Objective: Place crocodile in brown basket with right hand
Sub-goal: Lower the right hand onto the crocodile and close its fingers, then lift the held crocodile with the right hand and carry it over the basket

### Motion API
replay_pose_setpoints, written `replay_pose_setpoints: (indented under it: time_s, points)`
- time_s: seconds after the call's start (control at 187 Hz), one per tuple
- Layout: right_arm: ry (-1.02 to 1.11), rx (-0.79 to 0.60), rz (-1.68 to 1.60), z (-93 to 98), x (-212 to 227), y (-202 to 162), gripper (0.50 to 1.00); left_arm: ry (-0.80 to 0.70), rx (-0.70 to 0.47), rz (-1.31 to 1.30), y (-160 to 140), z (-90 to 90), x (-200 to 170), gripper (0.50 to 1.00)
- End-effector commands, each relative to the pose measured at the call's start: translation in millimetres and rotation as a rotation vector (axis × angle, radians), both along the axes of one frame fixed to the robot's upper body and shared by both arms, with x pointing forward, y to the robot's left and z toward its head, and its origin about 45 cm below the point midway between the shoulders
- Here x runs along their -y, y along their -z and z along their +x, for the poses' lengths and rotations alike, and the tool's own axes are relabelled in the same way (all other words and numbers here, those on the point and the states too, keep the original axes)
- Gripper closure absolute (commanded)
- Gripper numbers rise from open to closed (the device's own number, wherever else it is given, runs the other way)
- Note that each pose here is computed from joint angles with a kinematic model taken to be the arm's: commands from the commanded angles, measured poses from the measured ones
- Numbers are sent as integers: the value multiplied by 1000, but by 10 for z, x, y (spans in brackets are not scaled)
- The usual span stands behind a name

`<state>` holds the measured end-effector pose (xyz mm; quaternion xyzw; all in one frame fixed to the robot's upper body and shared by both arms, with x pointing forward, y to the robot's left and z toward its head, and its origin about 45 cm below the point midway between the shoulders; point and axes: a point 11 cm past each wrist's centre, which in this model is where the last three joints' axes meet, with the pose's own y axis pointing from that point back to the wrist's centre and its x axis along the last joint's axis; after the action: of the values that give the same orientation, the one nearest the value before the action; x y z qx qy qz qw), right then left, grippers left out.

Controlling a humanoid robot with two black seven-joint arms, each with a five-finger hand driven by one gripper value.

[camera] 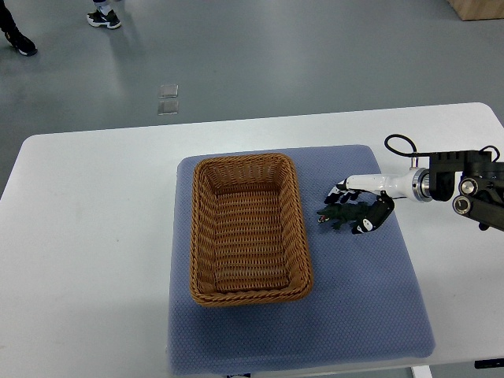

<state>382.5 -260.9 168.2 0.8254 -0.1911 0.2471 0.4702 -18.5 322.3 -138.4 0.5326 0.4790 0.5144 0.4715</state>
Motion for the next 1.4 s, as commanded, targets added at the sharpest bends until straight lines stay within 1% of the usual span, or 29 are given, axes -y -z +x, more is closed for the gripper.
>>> replay_pose_setpoints:
  time_s: [0.0,0.059,0.102,0.128,0.15,0.155,0.171,0.193,0.198,0.203,0.209,0.214,0.219,0.225,0.23,0.235,0.241,0.246,0.252,0.278,0.284,0.294,0.31,0.332,0.385,0.664,0.958,1.177,1.397]
  points:
    - [10,6,1,15,-4,31,699,0,0,-1,0,0,1,500]
    - [12,6,2,13,-5,39,701,0,0,1,0,0,-1,500]
    - [12,4,1,6,2,51,718,0,0,1,0,0,-1,500]
    - [13,1,4,-1,-3,60,754,0,0,1,0,0,-1,500]
    - [12,1,3,-1,-3,61,765,0,0,-1,0,0,1,500]
    - [12,1,3,-1,-3,61,777,0,0,1,0,0,-1,500]
    - [13,0,5,-4,-9,67,785,0,0,1,0,0,-1,500]
    - [10,1,7,-2,-14,60,807,0,0,-1,0,0,1,500]
    - [11,-1,8,-5,-9,67,820,0,0,1,0,0,-1,500]
    - [11,-1,8,-5,-9,67,820,0,0,1,0,0,-1,500]
    - [9,0,8,-5,-10,66,834,0,0,1,0,0,-1,500]
    - [9,0,8,-5,-10,66,834,0,0,1,0,0,-1,500]
    - [8,2,9,-1,-13,59,852,0,0,1,0,0,-1,500]
    - [8,2,9,-1,-13,59,852,0,0,1,0,0,-1,500]
    - [8,1,11,-1,-15,58,869,0,0,1,0,0,-1,500]
    - [8,1,11,-1,-15,58,869,0,0,1,0,0,-1,500]
    - [6,1,12,-6,-14,64,883,0,0,1,0,0,-1,500]
    - [6,1,12,-6,-14,64,883,0,0,1,0,0,-1,500]
    - [7,3,12,0,-16,57,897,0,0,1,0,0,-1,500]
    - [5,1,13,-7,-16,63,922,0,-1,1,0,-9,-1,500]
    - [7,2,14,-5,-16,62,934,0,0,1,0,0,-1,500]
    - [7,2,14,-5,-16,62,934,0,0,1,0,0,-1,500]
    - [8,3,13,0,-10,54,959,0,0,1,0,0,-1,500]
    - [6,5,14,2,-12,50,975,0,0,1,0,0,-1,500]
    - [8,5,13,3,-5,48,1000,0,-1,1,0,-9,-1,500]
    - [14,25,24,61,3,-41,1000,0,-1,-1,0,-9,1,500]
    - [12,108,26,295,1,-439,1000,0,-1,1,0,-9,-1,500]
    - [7,157,18,405,36,-711,1000,0,-1,1,0,-9,-1,500]
    - [-2,222,20,548,19,-1086,1000,1,-2,-2,1,-10,6,500]
